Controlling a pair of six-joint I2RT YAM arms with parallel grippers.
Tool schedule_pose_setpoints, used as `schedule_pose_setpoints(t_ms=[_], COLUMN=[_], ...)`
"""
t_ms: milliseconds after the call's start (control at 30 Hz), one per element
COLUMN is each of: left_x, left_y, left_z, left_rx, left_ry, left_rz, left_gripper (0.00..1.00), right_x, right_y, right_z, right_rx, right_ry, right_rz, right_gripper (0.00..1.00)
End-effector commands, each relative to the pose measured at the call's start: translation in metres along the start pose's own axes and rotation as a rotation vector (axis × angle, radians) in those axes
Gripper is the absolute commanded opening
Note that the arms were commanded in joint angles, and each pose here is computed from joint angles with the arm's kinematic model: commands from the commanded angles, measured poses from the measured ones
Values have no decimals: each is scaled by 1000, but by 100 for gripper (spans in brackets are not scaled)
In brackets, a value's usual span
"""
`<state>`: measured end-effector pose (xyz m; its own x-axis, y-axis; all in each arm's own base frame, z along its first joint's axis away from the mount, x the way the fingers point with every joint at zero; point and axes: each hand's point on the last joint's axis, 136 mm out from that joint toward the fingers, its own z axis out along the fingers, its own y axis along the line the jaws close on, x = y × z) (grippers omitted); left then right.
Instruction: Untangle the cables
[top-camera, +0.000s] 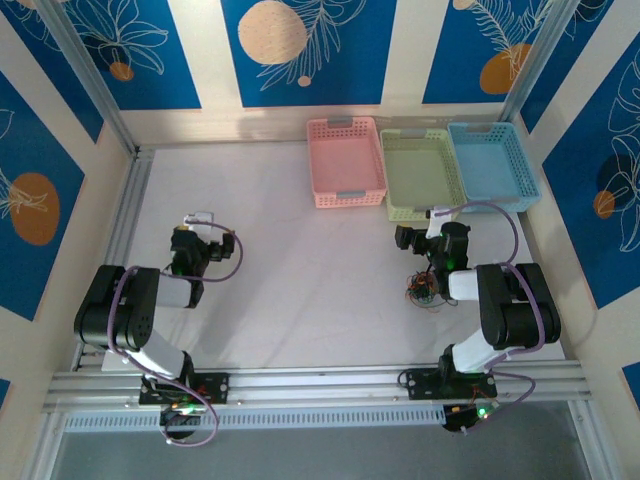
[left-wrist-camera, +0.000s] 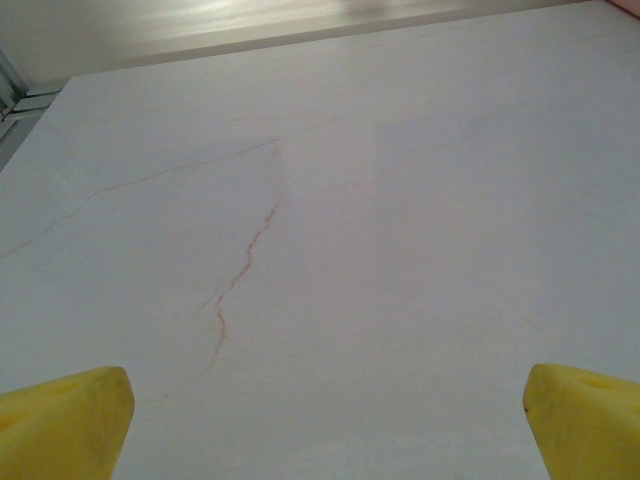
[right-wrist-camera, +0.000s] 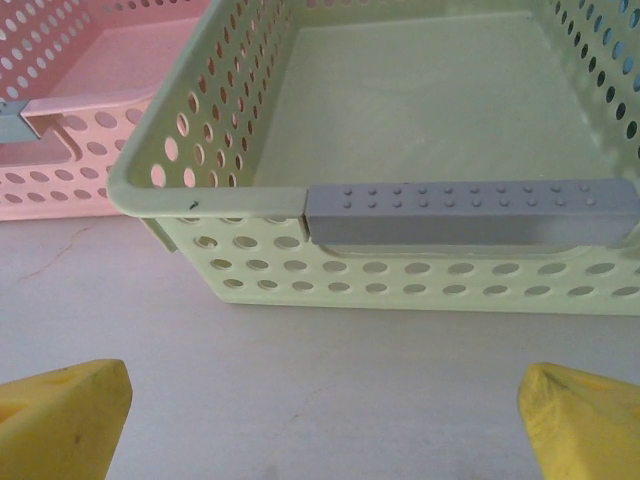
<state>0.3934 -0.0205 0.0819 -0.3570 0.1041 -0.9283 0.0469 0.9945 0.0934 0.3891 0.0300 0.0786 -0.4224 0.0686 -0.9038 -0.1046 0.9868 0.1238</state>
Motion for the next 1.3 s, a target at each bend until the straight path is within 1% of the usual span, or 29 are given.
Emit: schedule_pose_setpoints(t_ms=[0, 100, 233, 667, 733, 800, 900, 967, 1033, 1100, 1133, 1167, 1200, 1267], left_x=[-10, -10, -10, -10, -14, -26, -43, -49, -54, -65, -69, -73, -79, -83], left_y=[1, 1, 0, 2, 7, 10, 12, 17, 25, 15, 13, 8, -1, -9], left_z=[-1, -1, -1, -1, -7, -20, -42, -56, -68, -77, -80, -83, -87, -92], left_rx=[5, 5, 5, 7, -24, -40, -53, -77, -103, -34, -12, 25, 84, 142], left_ry=[-29, -31, -29, -33, -60, -101, -147, -156, -160, -184, -188, -186, -194, -183], left_rz=[-7, -8, -7, -13, -27, -25, -23, -69, -186, -236, -286, -331, -348, -416], left_gripper=[100, 100, 100, 100, 100, 100, 100, 100, 100, 100, 100, 100, 100, 100], right_x=[-17, -17, -16, -17, -17, -19, -36, -48, -68, -92, -100, -107, -115, -125], right_y=[3, 3, 2, 2, 3, 3, 11, 17, 21, 23, 20, 14, 7, -6], right_z=[-1, 0, 0, 1, 0, -4, -21, -34, -50, -65, -69, -71, -72, -68], right_rx=[0, -2, -43, -47, -42, -4, 37, 59, 43, 5, 4, 18, 37, 46], right_ry=[-54, -53, -36, -34, -36, -65, -132, -117, -111, -108, -90, -63, -35, 30], right_rz=[-32, -29, -4, 1, -6, -30, -84, -99, -15, 101, 140, 188, 237, 335], right_gripper=[99, 99, 99, 99, 99, 99, 99, 99, 99, 99, 99, 100, 100, 98])
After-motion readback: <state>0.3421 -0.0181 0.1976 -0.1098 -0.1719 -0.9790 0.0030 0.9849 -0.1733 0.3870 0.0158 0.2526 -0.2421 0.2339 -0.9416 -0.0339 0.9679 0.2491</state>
